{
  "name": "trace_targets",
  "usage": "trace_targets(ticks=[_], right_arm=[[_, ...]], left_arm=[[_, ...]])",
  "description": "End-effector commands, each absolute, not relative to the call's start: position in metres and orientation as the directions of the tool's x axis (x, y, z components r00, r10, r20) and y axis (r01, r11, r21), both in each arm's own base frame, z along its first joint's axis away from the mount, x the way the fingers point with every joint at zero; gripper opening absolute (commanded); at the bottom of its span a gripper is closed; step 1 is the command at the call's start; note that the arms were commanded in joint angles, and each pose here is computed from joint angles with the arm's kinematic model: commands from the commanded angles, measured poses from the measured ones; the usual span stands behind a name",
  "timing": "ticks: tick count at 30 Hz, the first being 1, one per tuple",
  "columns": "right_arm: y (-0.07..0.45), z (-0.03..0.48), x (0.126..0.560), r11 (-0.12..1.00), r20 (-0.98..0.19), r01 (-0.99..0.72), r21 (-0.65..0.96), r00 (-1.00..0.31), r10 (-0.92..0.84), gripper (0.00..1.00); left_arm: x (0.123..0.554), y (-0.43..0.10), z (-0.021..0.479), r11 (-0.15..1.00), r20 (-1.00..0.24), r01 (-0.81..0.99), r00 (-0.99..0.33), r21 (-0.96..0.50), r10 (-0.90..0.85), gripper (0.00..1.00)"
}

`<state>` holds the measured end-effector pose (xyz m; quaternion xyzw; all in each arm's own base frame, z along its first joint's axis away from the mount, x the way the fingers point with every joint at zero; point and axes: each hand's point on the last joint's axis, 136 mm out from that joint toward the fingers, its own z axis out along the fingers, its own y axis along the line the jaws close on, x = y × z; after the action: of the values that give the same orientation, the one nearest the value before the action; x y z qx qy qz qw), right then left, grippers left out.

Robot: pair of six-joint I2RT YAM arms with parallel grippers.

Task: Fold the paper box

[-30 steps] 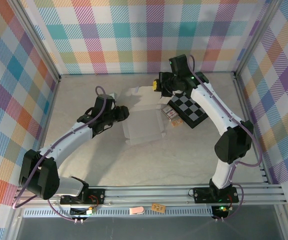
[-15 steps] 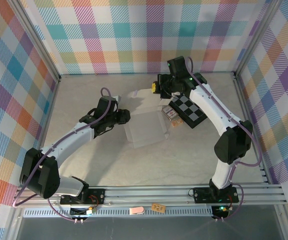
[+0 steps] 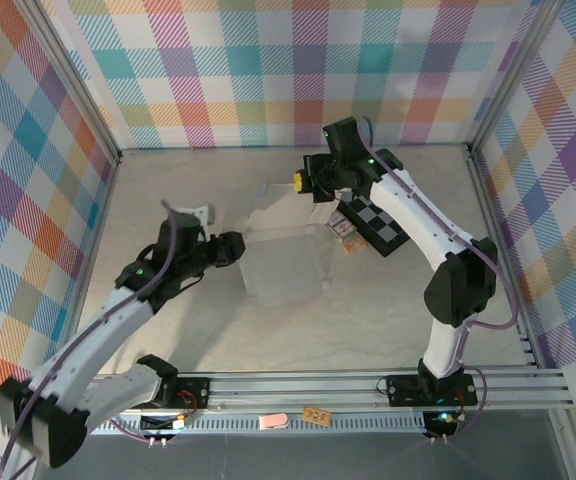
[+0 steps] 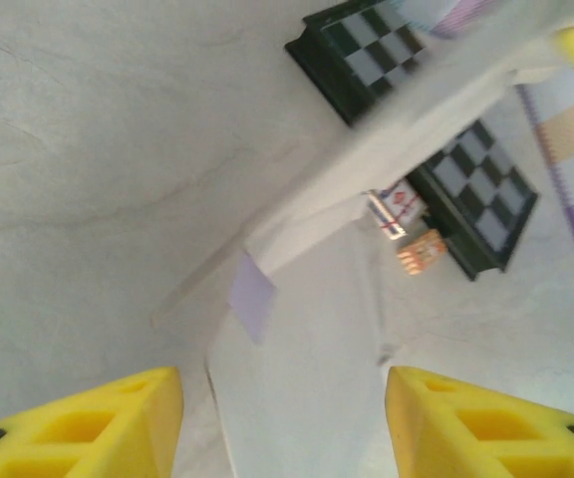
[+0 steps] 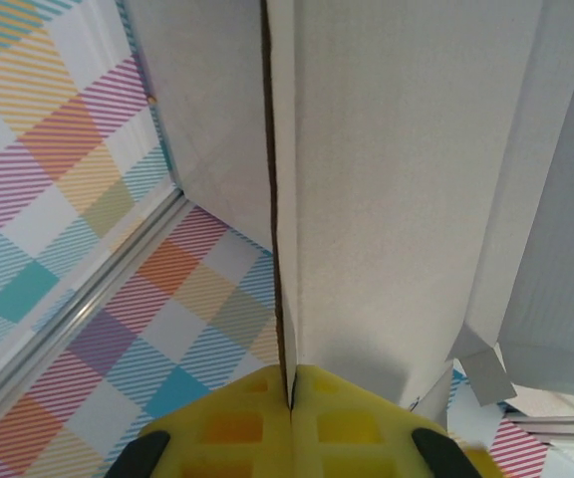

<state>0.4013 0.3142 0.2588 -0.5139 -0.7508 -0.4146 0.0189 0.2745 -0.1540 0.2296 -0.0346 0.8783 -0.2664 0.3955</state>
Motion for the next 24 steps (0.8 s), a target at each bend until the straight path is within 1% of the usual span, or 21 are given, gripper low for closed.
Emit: trace_targets(ticks=[1, 5, 8, 10, 13, 16, 18, 21, 22, 24], right_arm=[[0.33, 0.247, 0.405, 0.199, 0.398, 0.736, 0.647, -0.549, 0.735, 0.0], [0.342, 0.244, 0.409, 0.277, 0.319, 0.666, 0.692, -0.627, 0.71, 0.0], [0.353, 0.243, 0.412, 0.34, 0.229, 0.569, 0.749, -0.703, 0.673, 0.0], [0.359, 0.237, 0.412, 0.357, 0.185, 0.511, 0.782, -0.737, 0.65, 0.0], [0.367, 0.228, 0.415, 0.332, 0.131, 0.417, 0.846, -0.767, 0.629, 0.0], [0.372, 0.211, 0.415, 0.3, 0.131, 0.383, 0.874, -0.779, 0.613, 0.0], [0.374, 0.203, 0.415, 0.275, 0.129, 0.356, 0.893, -0.788, 0.603, 0.0], [0.376, 0.194, 0.413, 0.271, 0.134, 0.352, 0.896, -0.796, 0.59, 0.0], [0.376, 0.193, 0.412, 0.272, 0.137, 0.354, 0.895, -0.798, 0.587, 0.0], [0.376, 0.193, 0.411, 0.272, 0.142, 0.357, 0.894, -0.799, 0.585, 0.0]], left_arm=[[0.239, -0.146, 0.228, 0.828, -0.614, 0.116, -0.729, -0.549, -0.304, 0.56], [0.229, -0.13, 0.244, 0.823, -0.616, 0.081, -0.706, -0.563, -0.351, 0.56], [0.243, -0.119, 0.245, 0.797, -0.572, 0.01, -0.702, -0.604, -0.425, 0.53], [0.256, -0.111, 0.242, 0.774, -0.533, -0.046, -0.699, -0.632, -0.477, 0.5], [0.276, -0.101, 0.239, 0.746, -0.508, -0.091, -0.678, -0.66, -0.532, 0.49], [0.288, -0.097, 0.232, 0.747, -0.5, -0.101, -0.683, -0.657, -0.532, 0.49], [0.29, -0.095, 0.224, 0.768, -0.503, -0.101, -0.7, -0.633, -0.507, 0.47], [0.288, -0.094, 0.202, 0.809, -0.505, -0.085, -0.742, -0.582, -0.441, 0.4], [0.286, -0.097, 0.194, 0.817, -0.507, -0.062, -0.757, -0.573, -0.412, 0.36], [0.284, -0.101, 0.181, 0.825, -0.515, -0.022, -0.772, -0.565, -0.373, 0.32]])
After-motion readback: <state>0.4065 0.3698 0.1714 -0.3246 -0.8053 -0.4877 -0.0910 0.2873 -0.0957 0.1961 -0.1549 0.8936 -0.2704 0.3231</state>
